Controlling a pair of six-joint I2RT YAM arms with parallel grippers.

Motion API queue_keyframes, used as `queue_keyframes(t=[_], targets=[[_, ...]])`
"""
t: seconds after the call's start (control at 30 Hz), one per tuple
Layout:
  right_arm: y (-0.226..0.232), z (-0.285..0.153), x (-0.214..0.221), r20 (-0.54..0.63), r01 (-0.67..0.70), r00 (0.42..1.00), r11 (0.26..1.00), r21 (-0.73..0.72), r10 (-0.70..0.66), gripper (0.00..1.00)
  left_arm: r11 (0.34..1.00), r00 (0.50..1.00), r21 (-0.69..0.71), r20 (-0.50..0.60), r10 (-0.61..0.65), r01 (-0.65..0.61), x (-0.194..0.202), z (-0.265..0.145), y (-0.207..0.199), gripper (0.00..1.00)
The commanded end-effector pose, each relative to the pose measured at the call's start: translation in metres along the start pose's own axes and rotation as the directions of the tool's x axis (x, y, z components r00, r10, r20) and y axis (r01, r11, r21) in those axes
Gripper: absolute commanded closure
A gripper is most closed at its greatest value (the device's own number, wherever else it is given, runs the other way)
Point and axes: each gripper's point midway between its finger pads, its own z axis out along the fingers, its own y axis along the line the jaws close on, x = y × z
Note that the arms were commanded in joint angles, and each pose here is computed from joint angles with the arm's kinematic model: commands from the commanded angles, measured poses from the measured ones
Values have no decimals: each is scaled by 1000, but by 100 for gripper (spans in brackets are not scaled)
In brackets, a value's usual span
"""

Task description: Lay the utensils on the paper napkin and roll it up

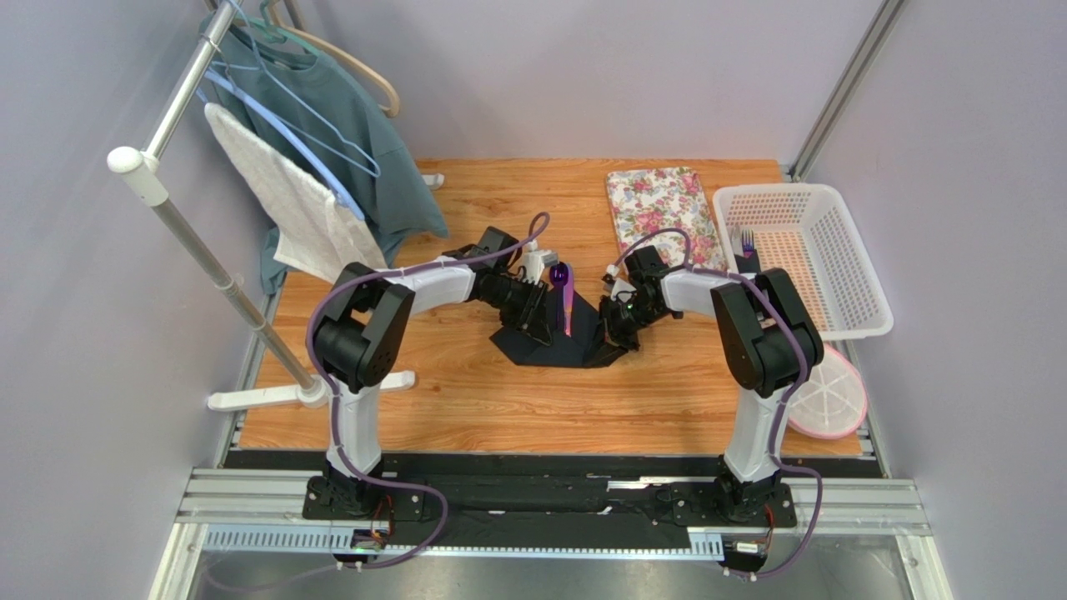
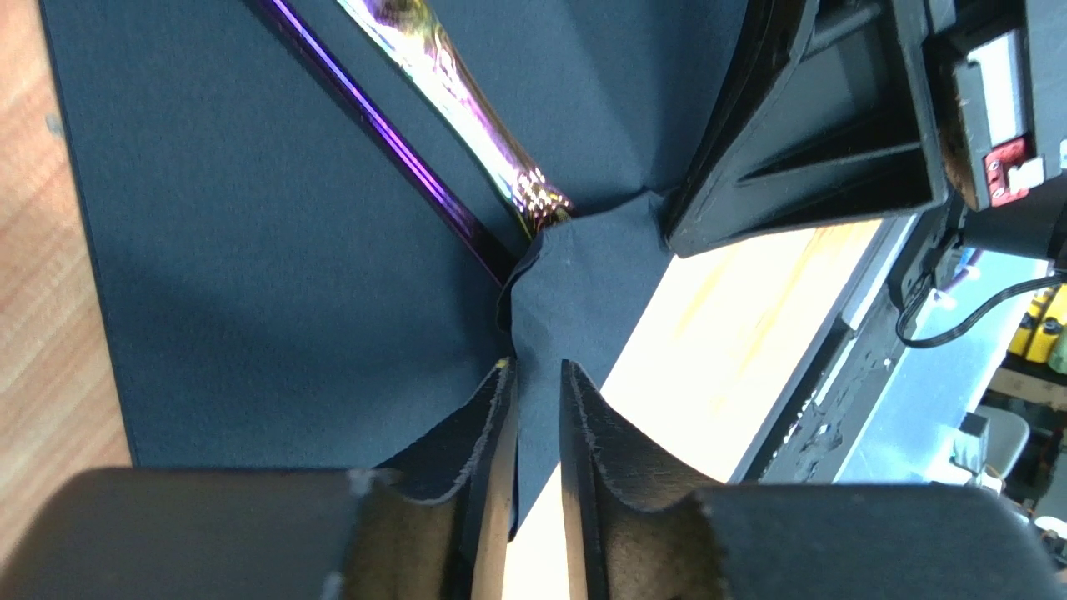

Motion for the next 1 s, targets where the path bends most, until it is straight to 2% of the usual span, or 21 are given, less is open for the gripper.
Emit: queue_keyframes(t=[0.0,0.23,0.4,0.63,0.97], targets=[[2,-3,-5,44,48,998,998,32,-49,97,998,998,44,44,34,-36,-21,0,-11,76],[16,-7,-3,47,79,996,997,-12,-78,85,999,998,40,58,35,-37,-26,1,-10,91],[26,-9,-2,51,98,994,994,-39,-96,80,999,998,39,61,32,-35,-28,3,-9,95],[32,-7,-5,47,94,995,993,-65,-91,82,999,998,27,55,25,-26,-26,6,-4,98],[18,5,-5,27,72,997,997,-7,-72,91,1000,998,16,57,20,-21,-31,9,0,97]])
